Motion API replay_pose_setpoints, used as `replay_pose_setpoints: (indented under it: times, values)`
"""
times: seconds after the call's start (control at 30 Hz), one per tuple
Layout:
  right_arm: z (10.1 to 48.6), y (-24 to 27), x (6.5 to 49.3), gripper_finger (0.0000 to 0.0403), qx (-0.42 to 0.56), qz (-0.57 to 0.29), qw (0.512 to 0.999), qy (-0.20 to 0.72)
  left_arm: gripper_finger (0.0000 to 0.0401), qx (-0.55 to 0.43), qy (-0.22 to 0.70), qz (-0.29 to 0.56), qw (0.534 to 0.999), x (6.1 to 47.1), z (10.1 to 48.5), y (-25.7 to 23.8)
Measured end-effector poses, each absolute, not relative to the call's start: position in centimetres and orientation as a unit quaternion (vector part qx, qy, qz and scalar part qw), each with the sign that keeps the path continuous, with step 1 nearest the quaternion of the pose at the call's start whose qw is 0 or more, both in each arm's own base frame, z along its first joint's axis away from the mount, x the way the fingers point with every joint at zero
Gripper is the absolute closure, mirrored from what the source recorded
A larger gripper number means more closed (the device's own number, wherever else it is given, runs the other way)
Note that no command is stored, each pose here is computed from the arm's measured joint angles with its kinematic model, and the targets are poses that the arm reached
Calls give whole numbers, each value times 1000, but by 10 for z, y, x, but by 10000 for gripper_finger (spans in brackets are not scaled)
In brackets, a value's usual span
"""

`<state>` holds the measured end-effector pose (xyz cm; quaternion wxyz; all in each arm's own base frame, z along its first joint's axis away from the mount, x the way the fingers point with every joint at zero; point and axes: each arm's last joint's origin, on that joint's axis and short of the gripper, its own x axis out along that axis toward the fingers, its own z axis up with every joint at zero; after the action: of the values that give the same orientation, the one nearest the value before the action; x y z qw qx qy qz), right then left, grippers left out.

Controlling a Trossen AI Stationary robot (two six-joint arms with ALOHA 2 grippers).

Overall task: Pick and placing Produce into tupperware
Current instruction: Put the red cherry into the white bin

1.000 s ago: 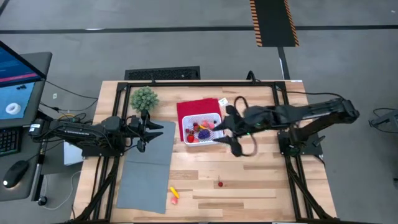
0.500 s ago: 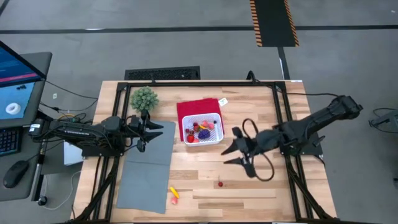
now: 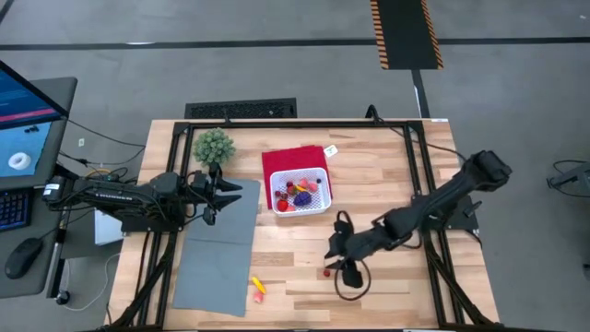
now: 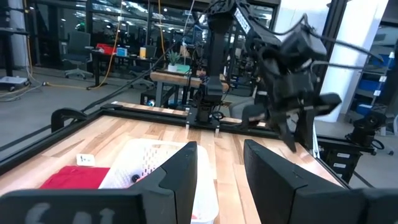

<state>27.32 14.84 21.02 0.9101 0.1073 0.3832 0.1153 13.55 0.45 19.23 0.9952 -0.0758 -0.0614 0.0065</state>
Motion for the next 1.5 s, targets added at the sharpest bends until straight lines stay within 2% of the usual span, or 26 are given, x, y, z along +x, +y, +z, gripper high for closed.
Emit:
replay_pose_setpoints:
  times: [0.3, 0.63, 0.77, 1.03, 1.5]
  values:
    - [180, 161, 277, 241, 114, 97, 889, 432, 280, -76, -61, 7, 995, 136, 192, 5]
    - [168, 183, 283, 240, 95, 112, 882, 448, 280, -76, -61, 7, 995, 136, 192, 5]
    - [162, 186, 287, 220, 104, 101, 878, 457, 280, -77, -61, 8, 995, 136, 192, 5]
    - [162, 179, 290, 147, 114, 86, 875, 463, 280, -82, -60, 8, 995, 136, 192, 5]
    - [152, 177, 287, 143, 105, 53, 864, 489, 280, -83, -60, 7, 995, 136, 192, 5]
